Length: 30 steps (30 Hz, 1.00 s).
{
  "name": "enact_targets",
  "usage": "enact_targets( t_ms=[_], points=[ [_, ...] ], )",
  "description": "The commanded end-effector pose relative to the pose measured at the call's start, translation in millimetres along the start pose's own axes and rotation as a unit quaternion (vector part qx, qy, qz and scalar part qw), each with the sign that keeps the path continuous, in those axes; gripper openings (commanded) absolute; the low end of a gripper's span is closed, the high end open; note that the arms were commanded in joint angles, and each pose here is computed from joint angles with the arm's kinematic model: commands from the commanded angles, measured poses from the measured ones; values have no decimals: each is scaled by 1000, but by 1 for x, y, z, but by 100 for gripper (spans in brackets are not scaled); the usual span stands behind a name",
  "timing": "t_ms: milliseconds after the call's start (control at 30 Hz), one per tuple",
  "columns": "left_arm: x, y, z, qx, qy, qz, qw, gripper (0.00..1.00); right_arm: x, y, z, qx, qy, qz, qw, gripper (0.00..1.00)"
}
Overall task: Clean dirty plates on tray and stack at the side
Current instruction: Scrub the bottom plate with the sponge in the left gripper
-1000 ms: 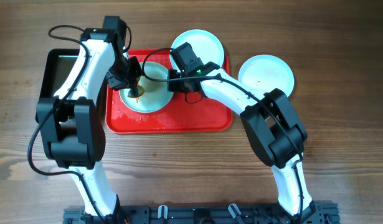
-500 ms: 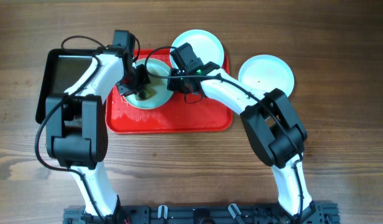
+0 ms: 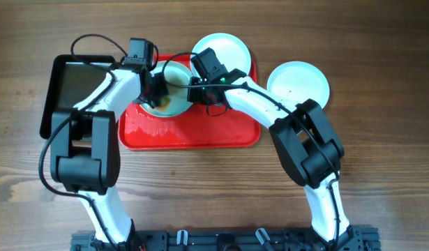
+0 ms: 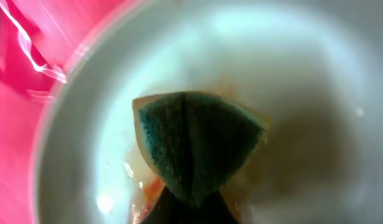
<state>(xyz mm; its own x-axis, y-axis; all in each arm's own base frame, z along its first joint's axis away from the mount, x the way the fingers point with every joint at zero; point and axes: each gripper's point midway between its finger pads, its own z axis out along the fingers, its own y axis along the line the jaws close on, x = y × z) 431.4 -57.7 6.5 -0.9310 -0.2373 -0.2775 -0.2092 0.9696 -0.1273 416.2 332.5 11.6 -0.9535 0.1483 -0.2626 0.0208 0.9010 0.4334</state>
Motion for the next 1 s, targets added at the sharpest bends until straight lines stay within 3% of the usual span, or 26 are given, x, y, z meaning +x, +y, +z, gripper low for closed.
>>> enact_targets(
  t_ms=[0,167,367,533,633,767,900,967],
  points=[
    [-12,42,17,-106,-40,7,994,4,3,-11,8,17,8,-5,1000,4],
    [5,33,20,-76,-1,39,996,4,3,-11,8,16,9,-5,1000,4],
    [57,-30,11,128,114,84,982,4,7,-7,8,4,20,-6,1000,4],
    [34,-50,9,176,68,85,978,4,8,-7,8,4,24,-11,1000,4],
    [11,-43,15,141,23,58,988,4,8,-7,8,5,24,-14,1000,4],
    [-7,-10,21,40,-17,-1,999,4,8,-7,8,4,24,-15,1000,4],
    [3,44,17,-107,-23,-111,988,4,7,-6,8,3,22,-15,1000,4],
    [15,53,15,-131,-3,-119,984,4,7,-6,8,3,22,-15,1000,4]
  ],
)
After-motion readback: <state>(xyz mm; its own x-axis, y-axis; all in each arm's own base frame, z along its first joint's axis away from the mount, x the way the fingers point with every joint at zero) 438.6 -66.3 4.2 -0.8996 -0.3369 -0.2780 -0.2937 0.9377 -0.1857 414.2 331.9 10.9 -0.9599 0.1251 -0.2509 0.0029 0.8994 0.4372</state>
